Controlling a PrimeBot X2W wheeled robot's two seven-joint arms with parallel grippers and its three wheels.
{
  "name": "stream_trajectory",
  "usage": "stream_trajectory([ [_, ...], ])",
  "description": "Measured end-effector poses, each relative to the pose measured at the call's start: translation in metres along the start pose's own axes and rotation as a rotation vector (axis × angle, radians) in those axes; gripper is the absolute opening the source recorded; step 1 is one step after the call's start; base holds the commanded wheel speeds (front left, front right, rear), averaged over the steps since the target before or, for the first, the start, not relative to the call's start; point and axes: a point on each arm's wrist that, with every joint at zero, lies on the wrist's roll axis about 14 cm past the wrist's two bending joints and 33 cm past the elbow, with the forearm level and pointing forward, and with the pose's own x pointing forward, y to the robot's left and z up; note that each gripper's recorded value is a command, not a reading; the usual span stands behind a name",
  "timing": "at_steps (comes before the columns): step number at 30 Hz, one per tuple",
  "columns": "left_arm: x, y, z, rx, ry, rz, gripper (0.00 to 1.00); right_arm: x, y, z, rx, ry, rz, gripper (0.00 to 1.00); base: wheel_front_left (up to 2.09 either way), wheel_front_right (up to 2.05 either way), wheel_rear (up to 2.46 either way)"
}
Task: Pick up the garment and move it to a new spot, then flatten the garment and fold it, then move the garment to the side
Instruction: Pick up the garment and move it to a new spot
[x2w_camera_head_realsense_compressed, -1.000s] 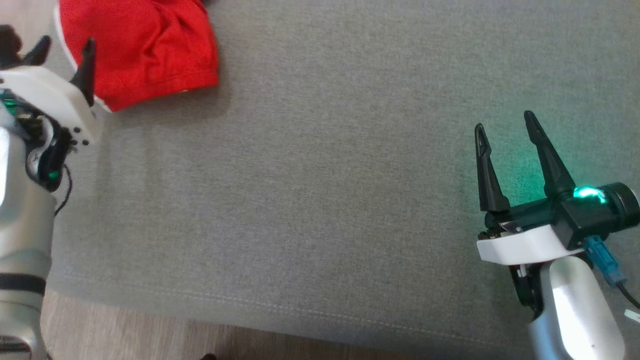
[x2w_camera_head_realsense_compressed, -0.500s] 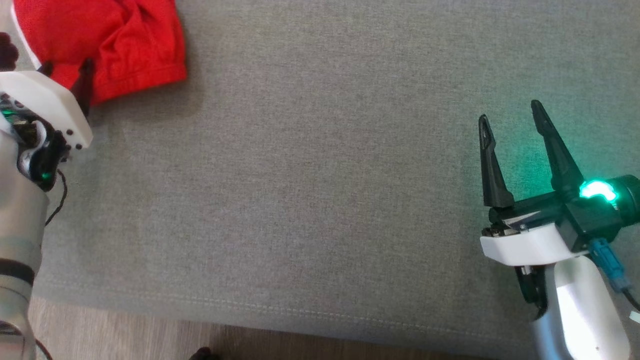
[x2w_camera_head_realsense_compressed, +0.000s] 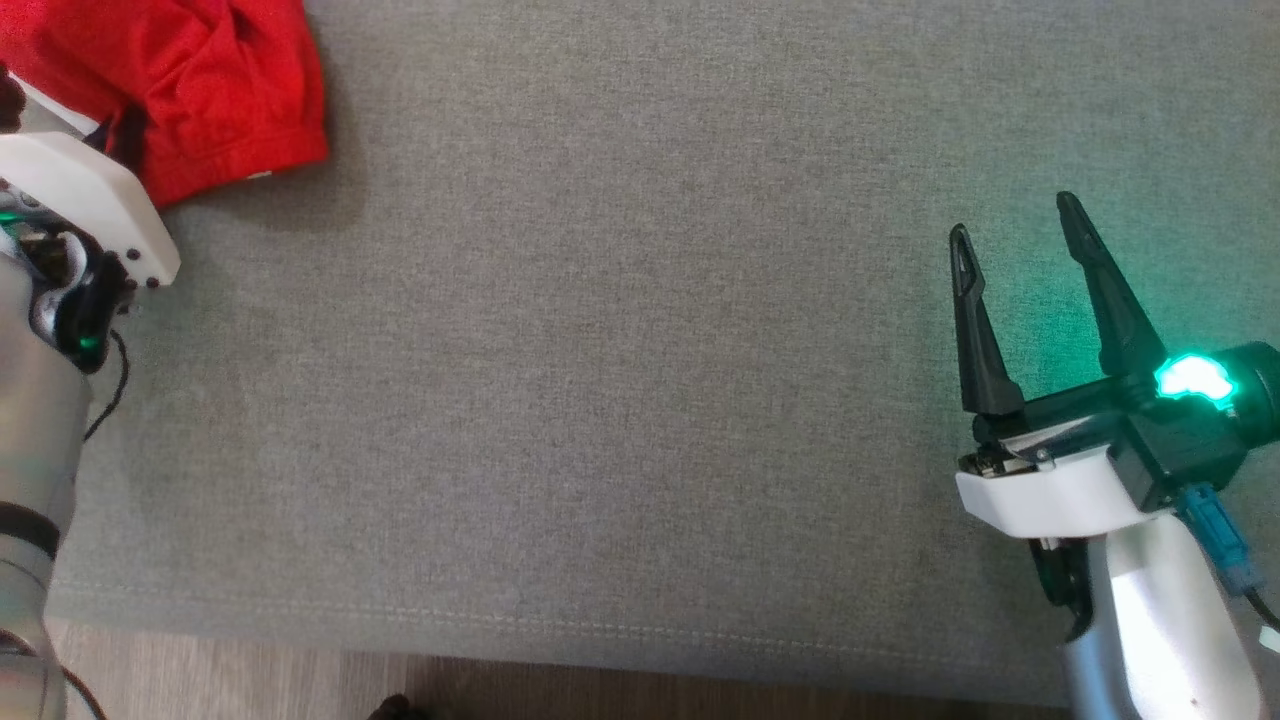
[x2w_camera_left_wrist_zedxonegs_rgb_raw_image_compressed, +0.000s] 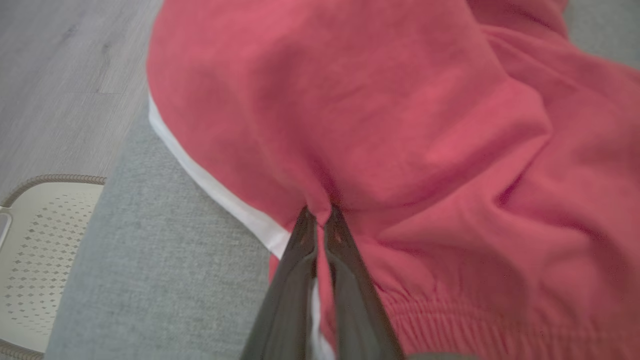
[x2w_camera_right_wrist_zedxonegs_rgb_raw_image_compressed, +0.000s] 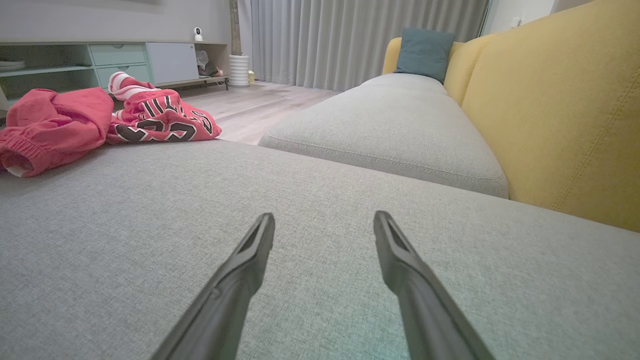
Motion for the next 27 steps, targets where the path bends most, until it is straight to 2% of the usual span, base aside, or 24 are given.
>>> stream_trajectory([
  [6,0.002,0.001,0.004,0.023,-0.021,-0.006,0.00,0.001,-0.002,-0.001,0.000,0.001,-0.005,1.00,0.00,0.00,0.00],
  [12,-0.009,0.003,0.023,0.077,-0.109,-0.022,0.00,0.003,0.000,0.005,0.000,-0.017,0.001,1.00,0.00,0.00,0.00],
  [27,-0.084,0.014,0.124,0.289,-0.417,-0.063,0.00,-0.004,0.018,0.055,0.039,-0.122,0.035,1.00,0.00,0.00,0.00],
])
